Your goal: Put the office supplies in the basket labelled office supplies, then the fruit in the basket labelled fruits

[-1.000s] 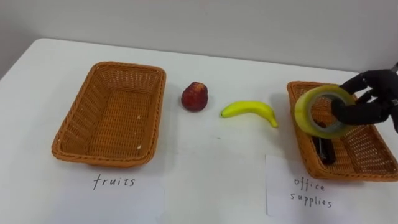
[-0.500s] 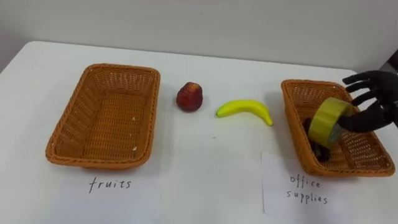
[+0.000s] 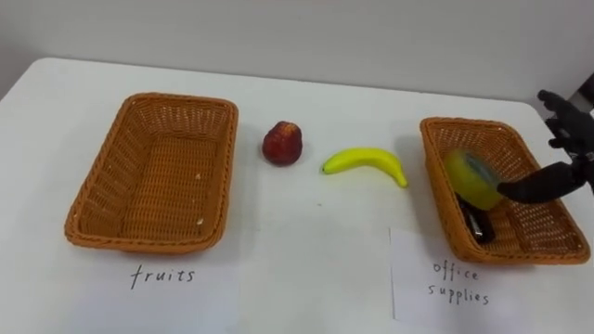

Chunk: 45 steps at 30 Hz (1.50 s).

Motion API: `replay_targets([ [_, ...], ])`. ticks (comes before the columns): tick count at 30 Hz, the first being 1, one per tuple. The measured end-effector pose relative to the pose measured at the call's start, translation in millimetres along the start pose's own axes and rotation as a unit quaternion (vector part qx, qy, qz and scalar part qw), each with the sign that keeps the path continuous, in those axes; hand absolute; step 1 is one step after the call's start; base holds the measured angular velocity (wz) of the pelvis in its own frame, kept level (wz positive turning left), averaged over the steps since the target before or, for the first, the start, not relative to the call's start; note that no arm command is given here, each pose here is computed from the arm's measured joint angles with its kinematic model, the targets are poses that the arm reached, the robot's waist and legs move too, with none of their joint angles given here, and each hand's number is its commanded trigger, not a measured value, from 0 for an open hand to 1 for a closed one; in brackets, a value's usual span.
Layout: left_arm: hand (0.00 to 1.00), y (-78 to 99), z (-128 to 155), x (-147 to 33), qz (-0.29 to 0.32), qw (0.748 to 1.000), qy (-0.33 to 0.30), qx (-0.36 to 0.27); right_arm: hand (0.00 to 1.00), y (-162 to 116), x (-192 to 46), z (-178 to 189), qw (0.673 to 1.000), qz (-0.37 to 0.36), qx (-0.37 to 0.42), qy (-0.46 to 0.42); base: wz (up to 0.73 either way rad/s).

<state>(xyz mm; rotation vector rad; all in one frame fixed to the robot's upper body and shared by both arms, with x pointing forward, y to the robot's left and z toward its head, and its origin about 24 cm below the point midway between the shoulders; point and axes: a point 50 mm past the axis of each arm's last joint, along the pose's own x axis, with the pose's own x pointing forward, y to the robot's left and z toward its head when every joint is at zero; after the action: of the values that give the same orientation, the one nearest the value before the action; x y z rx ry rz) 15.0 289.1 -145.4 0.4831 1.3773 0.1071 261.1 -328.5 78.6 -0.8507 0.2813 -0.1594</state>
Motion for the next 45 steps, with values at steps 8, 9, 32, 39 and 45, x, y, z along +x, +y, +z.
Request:
replay_targets([
  [8,0.00,0.3,2,0.4,0.000,1.000,-0.003,-0.004,0.00,0,0,0,1.000,0.002,-0.010,0.002,-0.01],
  [9,0.00,0.4,2,0.4,0.000,1.000,-0.003,-0.004,0.00,0,0,0,1.000,0.005,-0.011,0.002,0.00],
  [32,0.00,2.2,10,1.8,0.003,1.000,-0.012,-0.006,0.00,1,0,0,1.000,0.010,-0.015,0.002,-0.01],
  [39,0.00,-0.1,3,0.5,0.001,1.000,-0.003,-0.001,0.00,-7,-3,23,0.999,-0.008,-0.022,-0.045,-0.03],
  [45,0.00,-1.4,-6,-0.9,0.000,1.000,0.007,-0.001,0.00,-12,-6,41,0.996,-0.019,-0.009,-0.087,-0.01],
])
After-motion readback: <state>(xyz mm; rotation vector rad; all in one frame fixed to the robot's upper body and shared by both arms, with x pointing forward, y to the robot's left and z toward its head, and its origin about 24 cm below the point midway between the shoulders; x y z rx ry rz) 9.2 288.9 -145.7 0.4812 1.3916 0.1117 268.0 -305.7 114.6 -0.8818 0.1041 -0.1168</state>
